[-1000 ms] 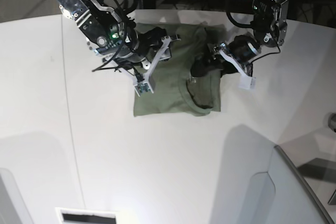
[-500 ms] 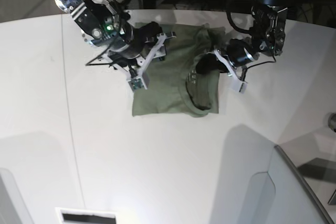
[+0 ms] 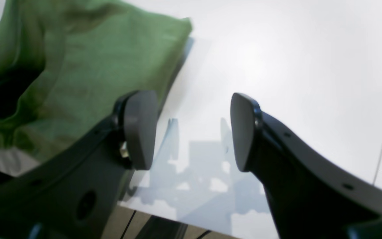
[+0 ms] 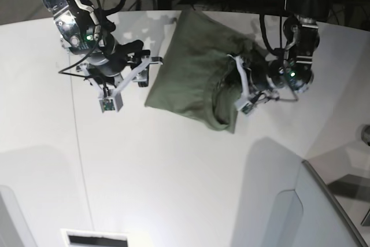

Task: Layout the t-shirt on the table in an organized manner, then fold the t-shirt properly
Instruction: 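Tuck and flatten the collar corner with the left gripper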

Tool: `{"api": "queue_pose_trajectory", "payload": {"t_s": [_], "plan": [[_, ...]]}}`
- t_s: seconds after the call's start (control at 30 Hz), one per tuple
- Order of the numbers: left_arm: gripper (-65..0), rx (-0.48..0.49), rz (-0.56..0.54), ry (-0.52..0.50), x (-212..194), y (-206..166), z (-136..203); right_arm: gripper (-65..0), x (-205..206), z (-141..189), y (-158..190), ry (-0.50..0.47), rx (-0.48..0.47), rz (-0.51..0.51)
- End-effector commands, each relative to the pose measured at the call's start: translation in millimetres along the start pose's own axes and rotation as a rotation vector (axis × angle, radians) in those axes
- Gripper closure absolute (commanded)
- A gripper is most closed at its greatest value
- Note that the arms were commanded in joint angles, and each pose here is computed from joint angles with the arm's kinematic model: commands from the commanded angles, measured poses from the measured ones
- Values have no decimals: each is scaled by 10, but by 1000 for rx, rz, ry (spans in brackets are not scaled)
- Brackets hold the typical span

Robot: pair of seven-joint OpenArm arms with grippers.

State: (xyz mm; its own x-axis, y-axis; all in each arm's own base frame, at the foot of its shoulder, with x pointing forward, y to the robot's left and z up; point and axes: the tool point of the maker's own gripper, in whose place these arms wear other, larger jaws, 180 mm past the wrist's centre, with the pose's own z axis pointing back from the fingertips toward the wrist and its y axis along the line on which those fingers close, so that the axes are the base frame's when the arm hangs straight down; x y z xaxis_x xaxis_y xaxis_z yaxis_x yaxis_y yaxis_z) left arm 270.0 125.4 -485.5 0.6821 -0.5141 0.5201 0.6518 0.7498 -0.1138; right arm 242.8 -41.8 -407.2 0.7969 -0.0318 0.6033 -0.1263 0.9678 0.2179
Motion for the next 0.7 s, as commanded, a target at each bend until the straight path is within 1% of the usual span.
{"api": "queue_pose_trajectory", "payload": {"t_s": [0.0, 0.1, 0.23, 0.33, 0.43, 0.5, 0.67], "plan": [[0, 1, -61, 17, 81, -17, -34, -327, 115, 22, -2, -40, 2, 7], [0, 27, -213, 74, 207, -9, -97, -327, 14, 5, -45, -16, -11, -1], [0, 90, -398, 118, 498, 106, -119, -327, -70, 17, -349, -2, -84, -64], [0, 114, -502, 149, 678, 178, -153, -327, -82, 50, -527, -5, -126, -96], [0, 69, -571, 108, 817, 77, -279, -327, -73, 82, -679, -13, -162, -122], [0, 18, -613, 69, 910, -96, -384, -327, -61, 99, -755, -17, -179, -135], [0, -64, -673, 4, 1072, -403, -536, -327, -101, 146, -921, -17, -219, -163]]}}
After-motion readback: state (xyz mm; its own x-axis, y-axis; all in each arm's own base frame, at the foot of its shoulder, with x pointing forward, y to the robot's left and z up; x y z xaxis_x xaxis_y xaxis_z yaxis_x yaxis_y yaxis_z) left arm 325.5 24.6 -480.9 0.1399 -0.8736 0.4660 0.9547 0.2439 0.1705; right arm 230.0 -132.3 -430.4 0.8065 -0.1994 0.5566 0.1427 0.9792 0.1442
